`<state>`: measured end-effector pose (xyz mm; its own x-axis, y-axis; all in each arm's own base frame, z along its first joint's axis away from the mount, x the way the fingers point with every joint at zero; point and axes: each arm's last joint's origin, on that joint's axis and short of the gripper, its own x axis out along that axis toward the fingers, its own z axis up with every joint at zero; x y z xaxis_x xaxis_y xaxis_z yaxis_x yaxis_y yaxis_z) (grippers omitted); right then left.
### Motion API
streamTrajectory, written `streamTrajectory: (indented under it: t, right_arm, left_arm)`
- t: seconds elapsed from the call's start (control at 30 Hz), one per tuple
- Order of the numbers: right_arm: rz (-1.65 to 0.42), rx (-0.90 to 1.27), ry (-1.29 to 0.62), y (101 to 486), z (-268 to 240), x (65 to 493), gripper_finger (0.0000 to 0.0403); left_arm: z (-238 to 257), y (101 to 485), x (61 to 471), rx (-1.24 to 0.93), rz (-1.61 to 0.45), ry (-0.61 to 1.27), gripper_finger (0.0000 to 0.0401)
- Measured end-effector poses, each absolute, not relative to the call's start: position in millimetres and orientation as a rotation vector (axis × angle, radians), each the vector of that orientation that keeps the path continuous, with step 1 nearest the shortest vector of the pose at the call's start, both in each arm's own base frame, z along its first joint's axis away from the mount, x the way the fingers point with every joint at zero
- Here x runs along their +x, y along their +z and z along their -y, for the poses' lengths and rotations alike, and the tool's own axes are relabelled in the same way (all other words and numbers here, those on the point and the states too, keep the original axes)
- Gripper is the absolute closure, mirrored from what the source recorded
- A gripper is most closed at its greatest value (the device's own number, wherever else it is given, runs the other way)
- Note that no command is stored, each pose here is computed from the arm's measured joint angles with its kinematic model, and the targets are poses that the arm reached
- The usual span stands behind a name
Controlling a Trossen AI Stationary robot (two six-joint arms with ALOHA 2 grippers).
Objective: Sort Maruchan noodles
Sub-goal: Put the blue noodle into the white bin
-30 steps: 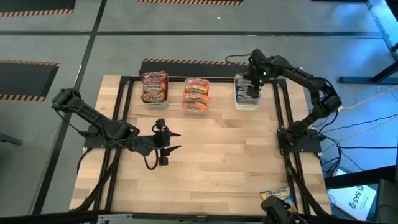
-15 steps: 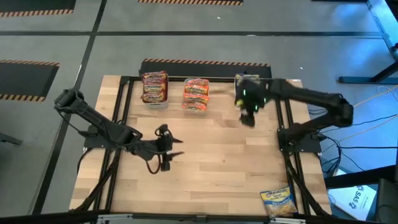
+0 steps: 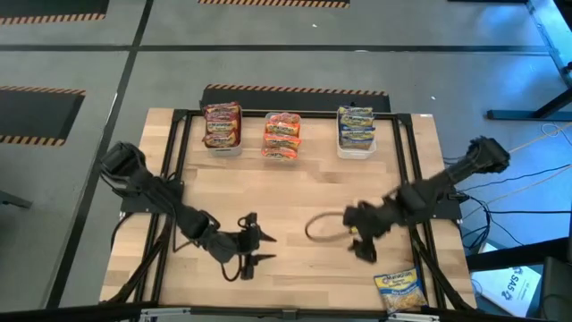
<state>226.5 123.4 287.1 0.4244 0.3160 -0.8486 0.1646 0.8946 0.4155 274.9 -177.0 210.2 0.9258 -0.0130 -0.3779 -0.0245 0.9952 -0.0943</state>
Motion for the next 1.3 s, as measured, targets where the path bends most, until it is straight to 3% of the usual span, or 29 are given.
streamTrajectory:
  t: [0.17, 0.47, 0.57, 0.83, 0.97, 1.13, 1.3]
  right_arm:
    - [-1.213, 0.653, 0.045, 276, -182, 204, 0.0153]
    - [-1.486, 0.810, -0.236, 230, -250, 156, 0.0158]
    - [-1.575, 0.810, -0.287, 217, -262, 148, 0.0186]
    - [-1.782, 0.755, -0.400, 187, -276, 137, 0.0323]
    - [-1.805, 0.725, -0.445, 167, -273, 135, 0.0371]
    - [-1.781, 0.720, -0.345, 152, -272, 137, 0.0399]
    - [-1.669, 0.688, -0.309, 151, -264, 152, 0.0398]
  left_arm:
    - [191, 195, 277, -0.149, -0.387, -0.015, 0.0205]
    - [197, 190, 277, -0.181, -0.374, -0.022, 0.0205]
    - [198, 191, 277, -0.184, -0.367, -0.022, 0.0205]
    - [198, 191, 278, -0.188, -0.364, -0.024, 0.0205]
    - [198, 191, 277, -0.188, -0.364, -0.024, 0.0205]
    - [198, 191, 277, -0.187, -0.364, -0.025, 0.0205]
    - [196, 191, 278, -0.188, -0.364, -0.020, 0.0205]
